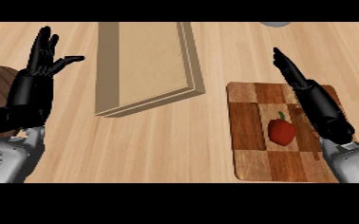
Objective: Pick the bell pepper from the cutting board and place it in the cardboard box
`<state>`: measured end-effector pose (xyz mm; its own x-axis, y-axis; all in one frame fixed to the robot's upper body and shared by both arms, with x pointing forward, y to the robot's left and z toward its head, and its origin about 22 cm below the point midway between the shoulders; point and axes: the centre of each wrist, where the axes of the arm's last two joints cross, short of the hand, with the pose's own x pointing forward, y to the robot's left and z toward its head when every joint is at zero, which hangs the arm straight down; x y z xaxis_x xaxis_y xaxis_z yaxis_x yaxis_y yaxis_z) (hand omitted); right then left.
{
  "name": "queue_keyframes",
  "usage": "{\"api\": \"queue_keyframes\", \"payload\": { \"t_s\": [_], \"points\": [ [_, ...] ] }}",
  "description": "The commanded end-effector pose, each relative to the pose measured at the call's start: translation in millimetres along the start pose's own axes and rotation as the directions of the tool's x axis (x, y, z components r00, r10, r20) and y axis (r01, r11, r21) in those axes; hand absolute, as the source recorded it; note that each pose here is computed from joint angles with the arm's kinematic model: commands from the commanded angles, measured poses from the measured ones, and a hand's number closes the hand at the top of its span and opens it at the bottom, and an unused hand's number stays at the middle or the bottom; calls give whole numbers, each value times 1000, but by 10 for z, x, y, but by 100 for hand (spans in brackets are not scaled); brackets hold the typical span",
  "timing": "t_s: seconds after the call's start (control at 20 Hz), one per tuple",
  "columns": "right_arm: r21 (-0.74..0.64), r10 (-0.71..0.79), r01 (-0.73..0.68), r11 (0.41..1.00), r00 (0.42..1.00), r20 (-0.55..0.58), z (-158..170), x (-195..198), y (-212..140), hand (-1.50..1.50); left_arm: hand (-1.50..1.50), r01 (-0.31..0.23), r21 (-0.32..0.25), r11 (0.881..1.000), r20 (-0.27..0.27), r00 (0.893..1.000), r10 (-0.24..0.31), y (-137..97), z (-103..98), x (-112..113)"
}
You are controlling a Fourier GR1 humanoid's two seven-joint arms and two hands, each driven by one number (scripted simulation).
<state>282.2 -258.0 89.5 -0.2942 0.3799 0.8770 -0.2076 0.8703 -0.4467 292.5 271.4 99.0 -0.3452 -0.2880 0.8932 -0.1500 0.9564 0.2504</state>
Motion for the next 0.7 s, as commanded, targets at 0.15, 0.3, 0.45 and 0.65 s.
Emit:
{"api": "queue_keyframes", "payload": {
  "t_s": [0.15,0.3,0.45,0.65],
  "points": [
    [-227,-227,198,953,968,-110,275,-365,-199,-150,0,263,44,964,-300,924,-238,552,320,-566],
    [59,422,-418,906,893,-153,413,-266,-673,-150,0,284,19,958,-377,890,-257,618,459,-666],
    [25,376,-390,920,868,-325,1087,-900,-265,-150,0,333,-8,943,-489,821,-294,759,603,-791],
    [-294,-63,23,956,990,-129,1303,-1085,-183,-150,0,335,-4,942,-503,813,-292,726,670,-897]
  ]
}}
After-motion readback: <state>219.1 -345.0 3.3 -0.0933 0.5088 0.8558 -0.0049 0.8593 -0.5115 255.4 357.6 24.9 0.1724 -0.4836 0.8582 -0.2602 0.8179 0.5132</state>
